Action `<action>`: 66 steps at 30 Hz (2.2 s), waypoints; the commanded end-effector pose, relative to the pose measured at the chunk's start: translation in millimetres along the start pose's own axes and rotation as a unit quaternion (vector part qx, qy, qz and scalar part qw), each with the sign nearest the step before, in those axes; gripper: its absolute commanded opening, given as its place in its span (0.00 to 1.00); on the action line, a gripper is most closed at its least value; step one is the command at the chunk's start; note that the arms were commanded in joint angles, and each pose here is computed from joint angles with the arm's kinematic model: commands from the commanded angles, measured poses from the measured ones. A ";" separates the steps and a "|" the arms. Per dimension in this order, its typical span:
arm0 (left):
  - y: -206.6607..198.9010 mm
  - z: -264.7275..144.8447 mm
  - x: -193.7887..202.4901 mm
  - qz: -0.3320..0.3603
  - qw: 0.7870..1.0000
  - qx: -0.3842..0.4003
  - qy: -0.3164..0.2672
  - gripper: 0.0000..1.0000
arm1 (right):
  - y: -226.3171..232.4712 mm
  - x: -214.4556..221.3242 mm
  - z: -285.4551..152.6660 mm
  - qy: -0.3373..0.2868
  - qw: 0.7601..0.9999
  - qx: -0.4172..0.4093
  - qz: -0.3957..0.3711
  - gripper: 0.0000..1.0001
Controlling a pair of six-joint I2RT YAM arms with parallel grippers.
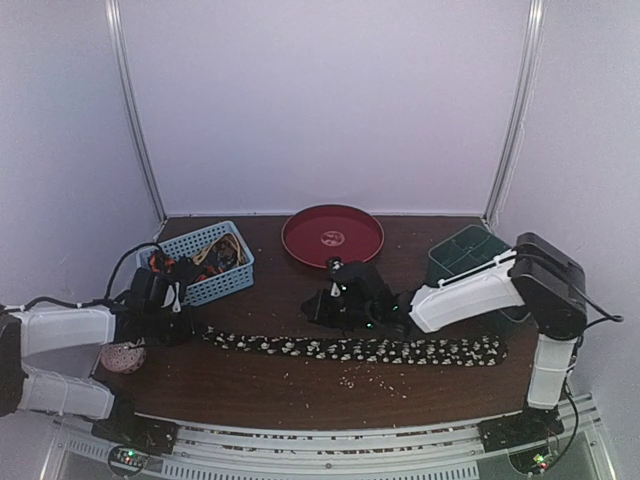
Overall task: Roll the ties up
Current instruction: Roll the tie at the center of the board.
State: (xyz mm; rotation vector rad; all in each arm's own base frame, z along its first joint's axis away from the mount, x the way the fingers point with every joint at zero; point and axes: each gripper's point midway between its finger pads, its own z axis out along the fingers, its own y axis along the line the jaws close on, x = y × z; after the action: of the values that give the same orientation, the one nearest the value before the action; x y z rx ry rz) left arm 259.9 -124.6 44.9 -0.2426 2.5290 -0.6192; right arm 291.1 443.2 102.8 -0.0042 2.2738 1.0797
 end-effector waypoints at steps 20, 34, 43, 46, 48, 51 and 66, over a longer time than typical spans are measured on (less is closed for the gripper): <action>-52.6 -16.0 -7.7 0.010 0.992 0.124 0.000 0.08 | 59.1 106.4 118.5 0.127 0.989 -0.079 -0.017 0.00; -73.5 -7.4 7.1 -0.007 0.980 0.198 0.031 0.22 | 50.7 86.4 92.5 0.090 0.994 -0.051 -0.025 0.01; -87.9 -0.7 12.3 -0.001 0.974 0.222 0.041 0.26 | 45.4 72.2 76.1 0.068 0.997 -0.029 -0.027 0.12; -96.6 0.8 14.1 0.007 0.972 0.230 0.045 0.29 | 44.6 71.2 73.3 0.064 0.997 -0.028 -0.025 0.12; -102.2 1.4 13.3 0.011 0.971 0.236 0.044 0.30 | 46.9 68.1 70.0 0.058 0.998 -0.033 -0.022 0.12; -106.8 5.7 13.7 0.014 0.969 0.241 0.046 0.25 | 51.7 64.7 64.4 0.050 0.998 -0.044 -0.019 0.18; -112.0 21.9 27.9 0.018 0.968 0.240 0.069 0.31 | 55.5 68.3 65.3 0.049 0.997 -0.053 -0.010 0.37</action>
State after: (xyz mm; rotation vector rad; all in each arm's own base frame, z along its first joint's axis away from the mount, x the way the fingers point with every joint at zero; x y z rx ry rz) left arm 243.0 -227.7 48.8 -0.0278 2.4918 -1.2019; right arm 254.4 534.2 56.7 -0.1315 2.3359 1.1757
